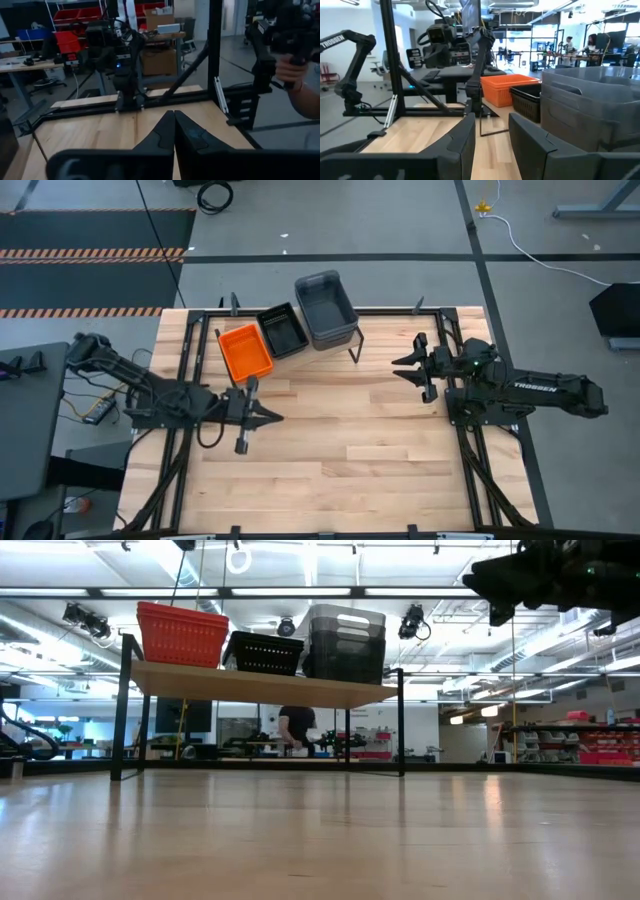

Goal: Stack baskets on shelf by color
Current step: Return to Home Position

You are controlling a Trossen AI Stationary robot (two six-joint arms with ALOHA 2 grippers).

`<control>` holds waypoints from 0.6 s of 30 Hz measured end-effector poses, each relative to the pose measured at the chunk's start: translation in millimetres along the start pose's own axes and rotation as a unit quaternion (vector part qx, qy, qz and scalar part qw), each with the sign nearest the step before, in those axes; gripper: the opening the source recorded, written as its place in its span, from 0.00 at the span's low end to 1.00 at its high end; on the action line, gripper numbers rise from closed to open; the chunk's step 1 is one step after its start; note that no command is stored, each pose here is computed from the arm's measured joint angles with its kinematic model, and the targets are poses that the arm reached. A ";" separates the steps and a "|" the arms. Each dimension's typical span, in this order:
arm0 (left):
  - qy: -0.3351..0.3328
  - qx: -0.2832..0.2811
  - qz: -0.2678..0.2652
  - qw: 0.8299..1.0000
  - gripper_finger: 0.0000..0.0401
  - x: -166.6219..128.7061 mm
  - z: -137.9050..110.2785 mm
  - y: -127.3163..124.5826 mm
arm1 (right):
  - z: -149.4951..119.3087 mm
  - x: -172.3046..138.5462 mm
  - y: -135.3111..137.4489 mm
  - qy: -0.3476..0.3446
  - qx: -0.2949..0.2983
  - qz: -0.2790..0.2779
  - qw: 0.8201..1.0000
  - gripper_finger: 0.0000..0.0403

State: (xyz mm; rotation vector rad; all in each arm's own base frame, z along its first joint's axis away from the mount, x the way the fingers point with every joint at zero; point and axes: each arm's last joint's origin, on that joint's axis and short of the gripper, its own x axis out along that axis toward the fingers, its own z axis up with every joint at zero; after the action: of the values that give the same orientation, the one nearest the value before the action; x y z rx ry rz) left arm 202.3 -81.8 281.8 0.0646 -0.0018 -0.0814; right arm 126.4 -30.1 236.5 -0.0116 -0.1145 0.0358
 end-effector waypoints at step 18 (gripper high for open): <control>-0.002 -0.001 0.030 1.000 0.01 5.6 -1.1 13.7 | -1.9 12.0 -7.6 -0.010 -0.006 -0.055 0.998 0.31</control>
State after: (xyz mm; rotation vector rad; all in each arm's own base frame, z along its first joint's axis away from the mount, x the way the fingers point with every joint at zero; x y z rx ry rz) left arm 209.0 -68.5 281.6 0.0624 -0.0070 -0.0216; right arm 138.8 -37.2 236.1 -0.0162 -0.1348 -0.0740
